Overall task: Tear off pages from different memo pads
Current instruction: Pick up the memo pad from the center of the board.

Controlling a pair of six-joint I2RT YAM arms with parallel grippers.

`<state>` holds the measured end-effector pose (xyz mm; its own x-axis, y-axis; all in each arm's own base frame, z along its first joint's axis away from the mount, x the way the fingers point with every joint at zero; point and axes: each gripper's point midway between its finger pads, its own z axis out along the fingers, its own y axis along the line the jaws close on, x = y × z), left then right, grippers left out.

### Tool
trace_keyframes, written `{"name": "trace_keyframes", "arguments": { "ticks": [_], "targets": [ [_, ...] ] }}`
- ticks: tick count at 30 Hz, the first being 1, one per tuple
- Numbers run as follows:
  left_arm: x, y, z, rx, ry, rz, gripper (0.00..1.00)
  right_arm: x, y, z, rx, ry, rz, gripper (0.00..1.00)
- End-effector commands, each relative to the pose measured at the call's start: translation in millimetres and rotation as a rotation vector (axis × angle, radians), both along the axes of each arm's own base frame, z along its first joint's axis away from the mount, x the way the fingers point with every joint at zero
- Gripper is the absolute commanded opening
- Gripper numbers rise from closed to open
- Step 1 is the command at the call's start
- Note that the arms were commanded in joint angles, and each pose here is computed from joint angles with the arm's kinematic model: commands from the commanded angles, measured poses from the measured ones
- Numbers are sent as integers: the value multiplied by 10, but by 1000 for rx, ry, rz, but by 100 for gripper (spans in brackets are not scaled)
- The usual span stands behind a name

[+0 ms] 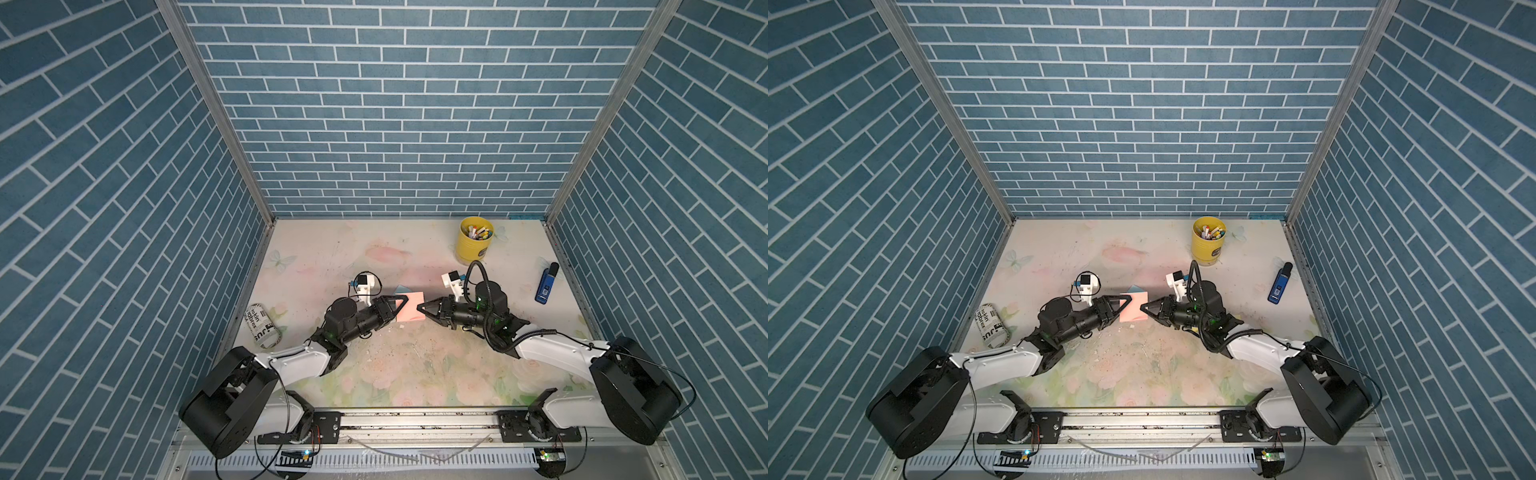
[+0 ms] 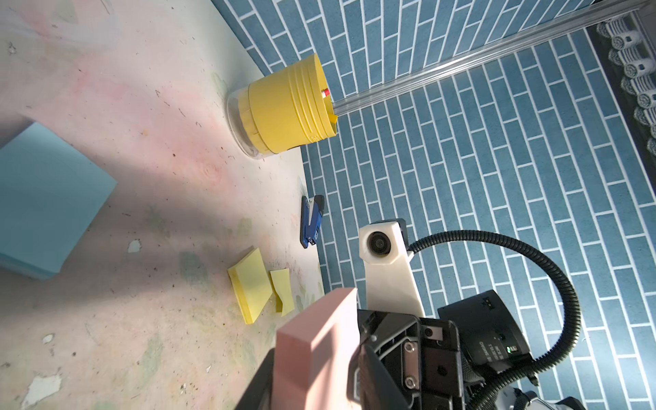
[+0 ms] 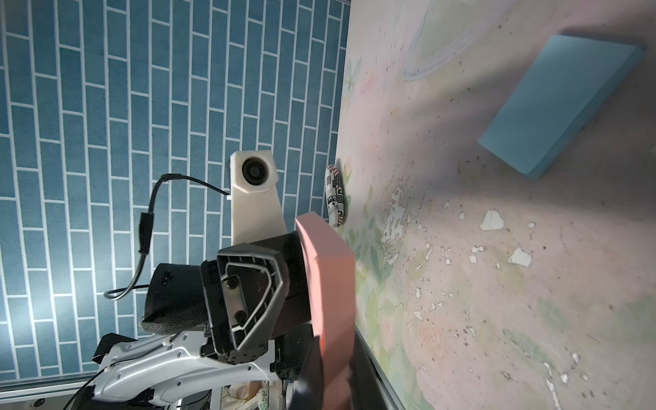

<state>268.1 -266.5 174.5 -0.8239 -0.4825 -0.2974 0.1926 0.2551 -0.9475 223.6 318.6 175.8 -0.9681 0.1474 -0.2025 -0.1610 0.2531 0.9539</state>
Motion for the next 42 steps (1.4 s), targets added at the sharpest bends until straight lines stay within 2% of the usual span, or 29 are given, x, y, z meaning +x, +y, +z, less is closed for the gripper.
{"name": "trace_keyframes", "arguments": {
  "ticks": [1,5,12,15,16,18,20,22,26,28,31,34,37,42],
  "targets": [
    [7,21,28,31,-14,-16,35,-60,-2,38,3,-26,28,7],
    [24,-5,88,21,-28,-29,28,-73,24,57,17,-21,43,7],
    [64,-85,105,-4,-24,-55,32,-113,81,85,57,-12,56,6],
    [70,-101,121,-19,-23,-60,24,-133,69,52,52,-6,55,7],
    [70,-99,127,-20,-24,-59,19,-135,63,50,51,-8,54,8],
    [72,-82,133,-17,-25,-56,13,-147,39,36,37,-6,57,22],
    [85,-30,129,-11,-15,-48,11,-175,-29,-24,-25,-18,60,35],
    [101,36,126,-3,0,-39,11,-224,-165,-151,-166,-51,65,40],
    [82,117,8,75,70,-47,11,-229,-556,-201,-490,-202,54,42],
    [48,128,-48,112,93,-58,11,-232,-644,-173,-562,-250,53,42],
    [28,119,-12,88,95,-67,11,-254,-633,-148,-606,-294,63,42],
    [31,107,112,25,64,-60,11,-257,-467,-102,-506,-249,60,46],
    [33,90,239,-33,34,-55,11,-222,-255,-32,-342,-164,31,50],
    [-8,-8,270,-44,22,-78,12,-157,-4,106,-138,-70,17,51]
  ]
}}
